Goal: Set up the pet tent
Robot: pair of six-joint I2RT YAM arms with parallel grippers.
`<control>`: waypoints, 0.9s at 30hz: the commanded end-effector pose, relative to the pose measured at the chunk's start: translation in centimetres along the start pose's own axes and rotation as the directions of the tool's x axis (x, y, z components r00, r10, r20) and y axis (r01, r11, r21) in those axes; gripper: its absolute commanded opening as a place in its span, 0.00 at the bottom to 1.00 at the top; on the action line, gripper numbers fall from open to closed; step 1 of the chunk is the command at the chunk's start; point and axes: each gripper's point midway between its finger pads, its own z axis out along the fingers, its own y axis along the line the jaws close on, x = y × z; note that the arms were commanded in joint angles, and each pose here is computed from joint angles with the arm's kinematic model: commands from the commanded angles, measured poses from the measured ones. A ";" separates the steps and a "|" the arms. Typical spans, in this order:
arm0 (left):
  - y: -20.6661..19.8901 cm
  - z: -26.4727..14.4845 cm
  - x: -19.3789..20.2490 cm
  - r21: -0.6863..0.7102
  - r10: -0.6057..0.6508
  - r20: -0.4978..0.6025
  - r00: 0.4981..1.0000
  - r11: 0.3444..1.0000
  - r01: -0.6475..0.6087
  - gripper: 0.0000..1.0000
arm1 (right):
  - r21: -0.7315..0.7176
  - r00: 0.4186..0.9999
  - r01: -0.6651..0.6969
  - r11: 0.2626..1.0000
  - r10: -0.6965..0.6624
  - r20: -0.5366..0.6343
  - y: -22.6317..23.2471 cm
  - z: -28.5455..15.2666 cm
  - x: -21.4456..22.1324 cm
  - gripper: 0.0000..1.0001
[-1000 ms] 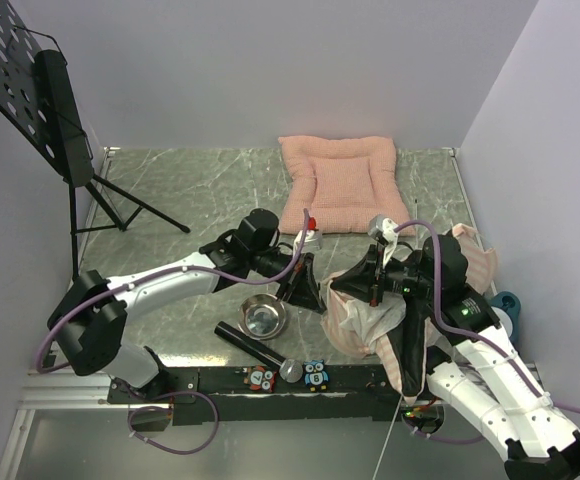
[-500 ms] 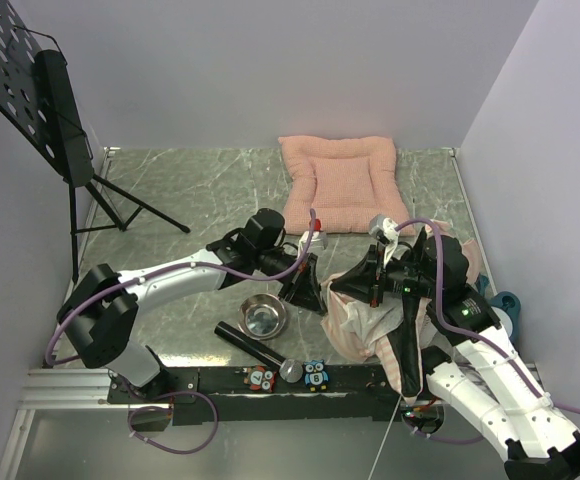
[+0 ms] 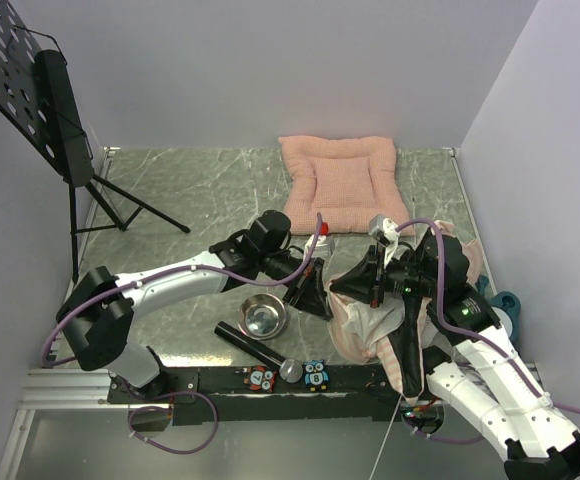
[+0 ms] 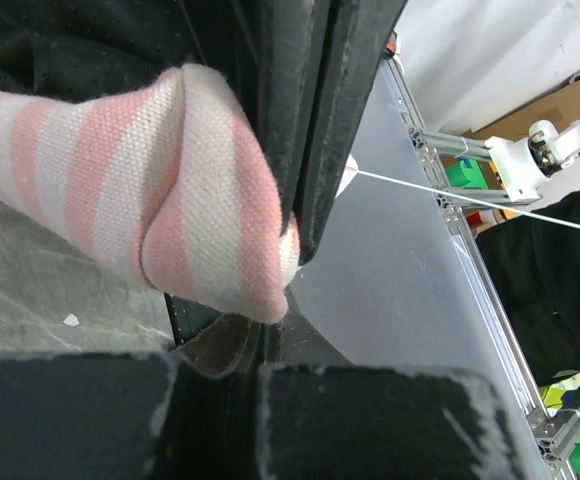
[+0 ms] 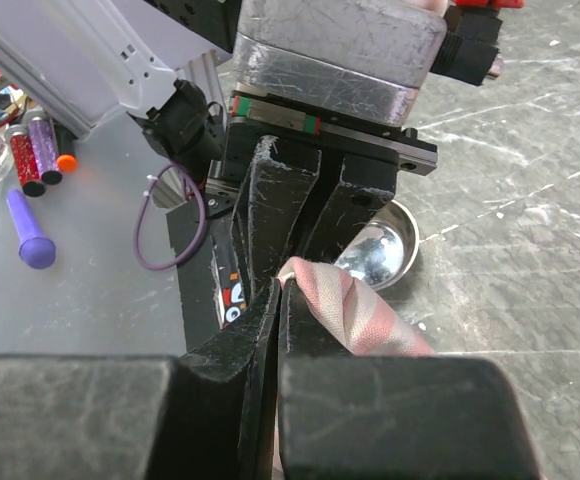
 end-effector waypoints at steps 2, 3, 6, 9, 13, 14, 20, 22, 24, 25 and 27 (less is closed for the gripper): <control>0.7 1.1 3.5 -0.062 -0.123 -0.086 0.989 0.991 0.118 0.01 | -0.050 0.934 0.300 0.953 -0.283 0.217 3.1 -0.8 -7.7 0.00; 0.7 1.0 3.4 -0.065 -0.120 -0.088 0.989 0.991 0.114 0.01 | -0.054 0.933 0.307 0.950 -0.289 0.215 3.1 -0.8 -7.6 0.00; 0.5 0.9 2.9 -0.071 -0.096 -0.083 0.992 0.993 0.090 0.01 | -0.074 0.943 0.301 0.951 -0.285 0.174 3.1 -0.8 -6.4 0.00; 0.3 0.7 2.4 -0.079 -0.077 -0.080 0.994 0.994 0.070 0.01 | -0.097 0.946 0.306 0.947 -0.291 0.142 3.3 -0.9 -5.4 0.00; 0.2 0.6 1.7 -0.089 -0.055 -0.073 0.996 0.995 0.049 0.01 | -0.131 0.958 0.282 0.950 -0.271 0.095 3.4 -0.9 -4.3 0.00; 0.2 0.6 1.5 -0.093 -0.051 -0.072 0.996 0.995 0.044 0.01 | -0.131 0.952 0.302 0.944 -0.292 0.089 3.2 -0.9 -4.1 0.00; 0.2 0.2 0.6 -0.125 -0.011 -0.081 0.997 0.992 0.000 0.01 | -0.139 0.959 0.281 0.949 -0.284 0.003 2.4 -0.7 -2.3 0.00; 0.2 0.0 0.3 -0.139 0.016 -0.085 0.996 0.990 -0.027 0.01 | -0.135 0.961 0.272 0.953 -0.277 -0.022 2.1 -0.8 -1.8 0.00; 0.2 -0.2 0.2 -0.156 0.025 -0.094 0.995 0.987 -0.040 0.01 | -0.135 0.960 0.268 0.954 -0.275 -0.041 2.1 -0.9 -1.5 0.00; 0.2 -0.4 0.3 -0.163 0.022 -0.104 0.994 0.986 -0.039 0.01 | -0.138 0.959 0.270 0.953 -0.278 -0.048 2.1 -0.9 -1.3 0.00; 0.3 -0.5 0.6 -0.174 0.017 -0.117 0.993 0.984 -0.037 0.01 | -0.144 0.955 0.282 0.948 -0.292 -0.050 2.3 -1.1 -1.1 0.00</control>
